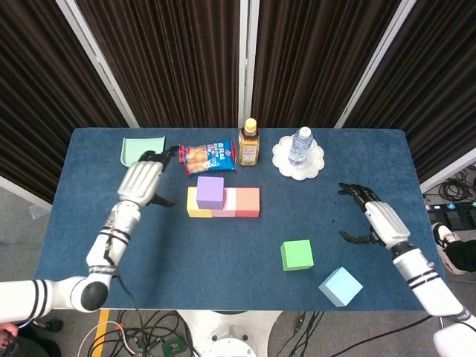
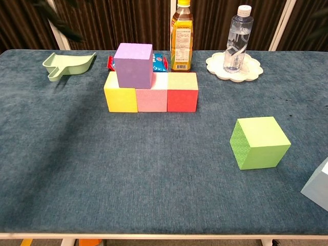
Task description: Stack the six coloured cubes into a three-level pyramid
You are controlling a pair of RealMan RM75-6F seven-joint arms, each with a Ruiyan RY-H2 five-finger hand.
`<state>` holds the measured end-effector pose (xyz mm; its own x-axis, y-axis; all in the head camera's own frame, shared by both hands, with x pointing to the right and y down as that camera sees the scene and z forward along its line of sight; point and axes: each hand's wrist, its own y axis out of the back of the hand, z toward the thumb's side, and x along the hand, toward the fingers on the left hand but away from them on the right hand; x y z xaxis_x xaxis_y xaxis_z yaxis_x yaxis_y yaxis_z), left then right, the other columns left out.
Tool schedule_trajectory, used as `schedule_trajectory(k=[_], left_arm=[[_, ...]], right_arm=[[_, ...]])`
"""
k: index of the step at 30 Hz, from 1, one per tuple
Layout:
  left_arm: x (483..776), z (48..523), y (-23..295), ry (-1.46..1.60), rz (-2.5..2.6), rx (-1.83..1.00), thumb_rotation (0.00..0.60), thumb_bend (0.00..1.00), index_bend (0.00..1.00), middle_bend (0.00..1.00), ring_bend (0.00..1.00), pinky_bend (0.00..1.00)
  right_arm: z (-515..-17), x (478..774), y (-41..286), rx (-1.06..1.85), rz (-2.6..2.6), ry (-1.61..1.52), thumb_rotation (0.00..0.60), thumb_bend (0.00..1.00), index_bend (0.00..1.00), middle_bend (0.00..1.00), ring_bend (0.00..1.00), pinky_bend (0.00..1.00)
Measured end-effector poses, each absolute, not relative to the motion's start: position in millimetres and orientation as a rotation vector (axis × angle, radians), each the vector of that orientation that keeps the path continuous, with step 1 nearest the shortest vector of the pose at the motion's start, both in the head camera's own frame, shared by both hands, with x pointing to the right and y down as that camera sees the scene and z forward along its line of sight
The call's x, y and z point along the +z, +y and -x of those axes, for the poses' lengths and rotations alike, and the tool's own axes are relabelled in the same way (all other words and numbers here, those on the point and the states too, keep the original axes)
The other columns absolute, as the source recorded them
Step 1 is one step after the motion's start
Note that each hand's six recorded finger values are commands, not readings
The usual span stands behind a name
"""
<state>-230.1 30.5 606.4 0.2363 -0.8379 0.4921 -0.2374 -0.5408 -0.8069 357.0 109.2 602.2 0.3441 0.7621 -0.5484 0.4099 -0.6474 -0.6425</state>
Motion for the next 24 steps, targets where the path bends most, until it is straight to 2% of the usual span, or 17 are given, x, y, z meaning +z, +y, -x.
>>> schedule_trajectory(k=[4, 8, 16, 24], left_arm=[[603.2, 280.9, 48.1, 1.042, 1.833, -1.348, 0.600, 0.04, 0.07, 0.15, 0.20, 0.12], [608.1, 309.5, 66.3, 1.038, 1.813, -1.393, 0.600, 0.04, 0.07, 0.15, 0.20, 0.12], [614.5, 328.1, 85.1, 1.022, 1.809, -1.404, 0.600, 0.04, 0.08, 0.15, 0.20, 0.12], [617.1, 331.7, 87.9, 1.046, 1.847, -1.398, 0.600, 0.04, 0.08, 0.15, 0.20, 0.12]], right_arm=[[-346.3, 616.4, 131.1, 1.247, 2.294, -0.932, 0.600, 0.17, 0.00, 0.19, 0.00, 0.00], [-332.2, 634.6, 142.3, 1.273, 2.336, -0.853, 0.600, 0.08, 0.00, 0.18, 0.00, 0.00], [-308.4, 660.1, 155.6, 1.282, 2.334, -0.727, 0.600, 0.01, 0.00, 0.18, 0.00, 0.00], [-300.0, 668.2, 162.8, 1.215, 2.309, -0.669, 0.600, 0.00, 0.00, 0.20, 0.00, 0.00]])
